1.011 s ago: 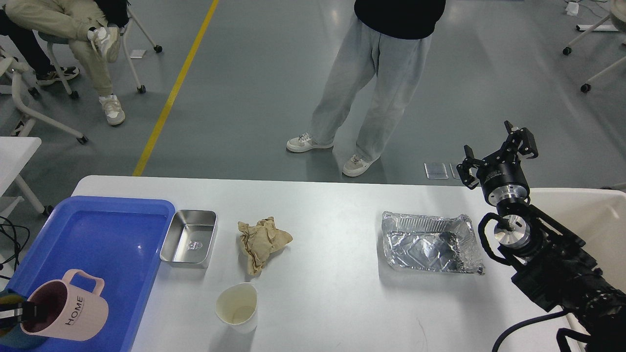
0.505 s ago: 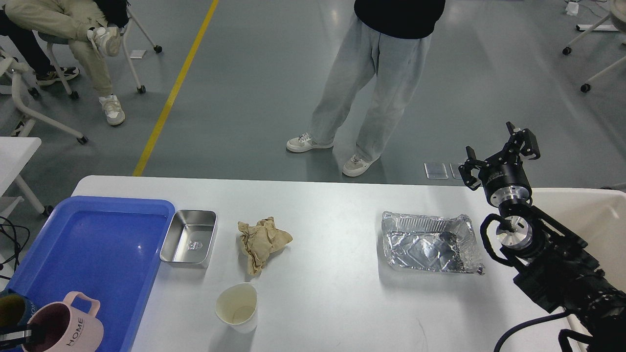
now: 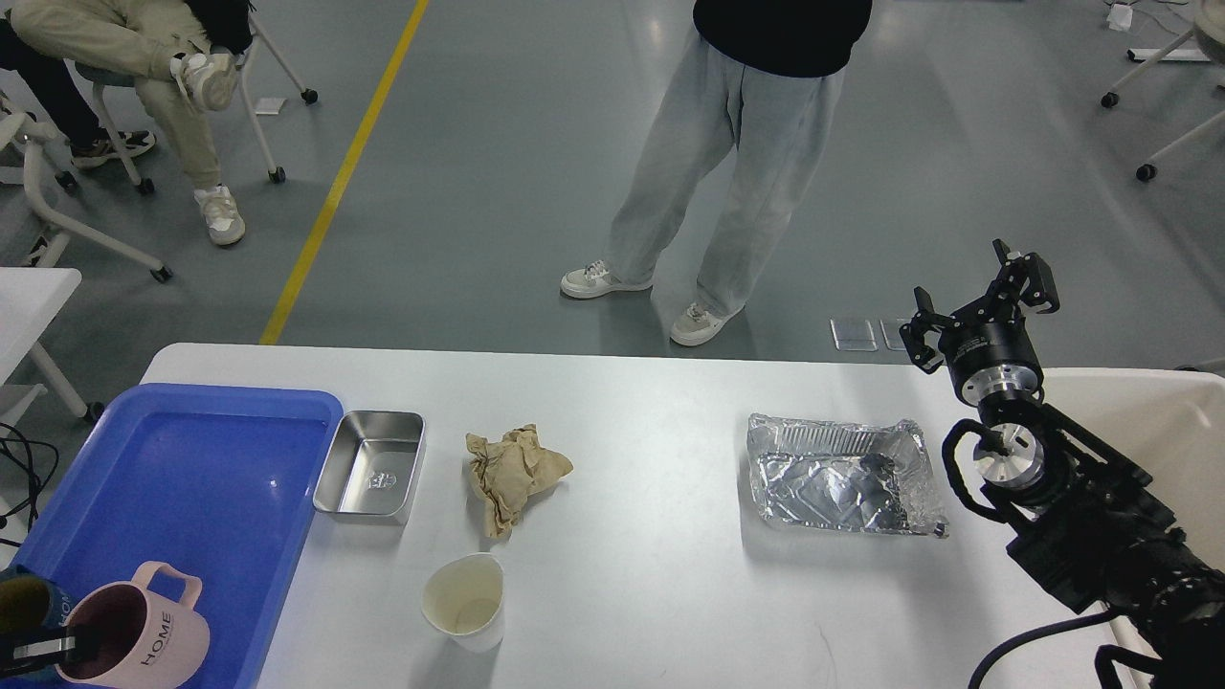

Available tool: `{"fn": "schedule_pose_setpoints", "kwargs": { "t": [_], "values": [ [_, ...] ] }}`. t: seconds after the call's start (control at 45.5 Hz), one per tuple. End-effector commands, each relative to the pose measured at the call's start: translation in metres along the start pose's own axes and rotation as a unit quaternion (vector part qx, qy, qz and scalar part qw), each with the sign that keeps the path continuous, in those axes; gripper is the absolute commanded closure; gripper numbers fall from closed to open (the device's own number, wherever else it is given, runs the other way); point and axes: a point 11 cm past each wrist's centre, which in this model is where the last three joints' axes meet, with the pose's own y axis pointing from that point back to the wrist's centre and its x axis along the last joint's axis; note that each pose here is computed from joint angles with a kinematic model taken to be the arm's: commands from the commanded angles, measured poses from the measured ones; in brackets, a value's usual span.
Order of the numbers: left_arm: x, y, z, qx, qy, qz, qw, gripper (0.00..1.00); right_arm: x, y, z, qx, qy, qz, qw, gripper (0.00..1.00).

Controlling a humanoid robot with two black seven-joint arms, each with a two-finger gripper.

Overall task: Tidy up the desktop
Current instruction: 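Lower the pink mug into the blue tray and release it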

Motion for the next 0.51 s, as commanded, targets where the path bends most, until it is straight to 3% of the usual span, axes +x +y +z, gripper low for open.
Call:
{"fn": "schedule_pose_setpoints", "kwargs": {
  "t": [0.0,0.198,0.33,0.484],
  "values": [
    [-0.0007,-0.0033,0.0040,-0.005,-0.001,-0.003,1.000,0.92,-0.0004,0.0000,0.0000,0.000,0.000,-0.001,1.000,0.00],
    [-0.0013,-0.0057,0.0072,-0.009,-0.003,-0.005,1.000,0.85,0.0000,-0.0001,-0.0007,0.000,0.000,0.000,1.000,0.00],
    [0.0004,-0.0056,0.0079,-0.010,-0.003,-0.002,1.000,0.64,0.0011,0.0003,-0.0004,0.000,0.001,0.001,1.000,0.00],
    [0.0018,-0.0043,0.0070,-0.009,-0.003,0.001,1.000,0.51,-0.0008,0.0000,0.0006,0.000,-0.001,-0.001,1.000,0.00]
  ]
}}
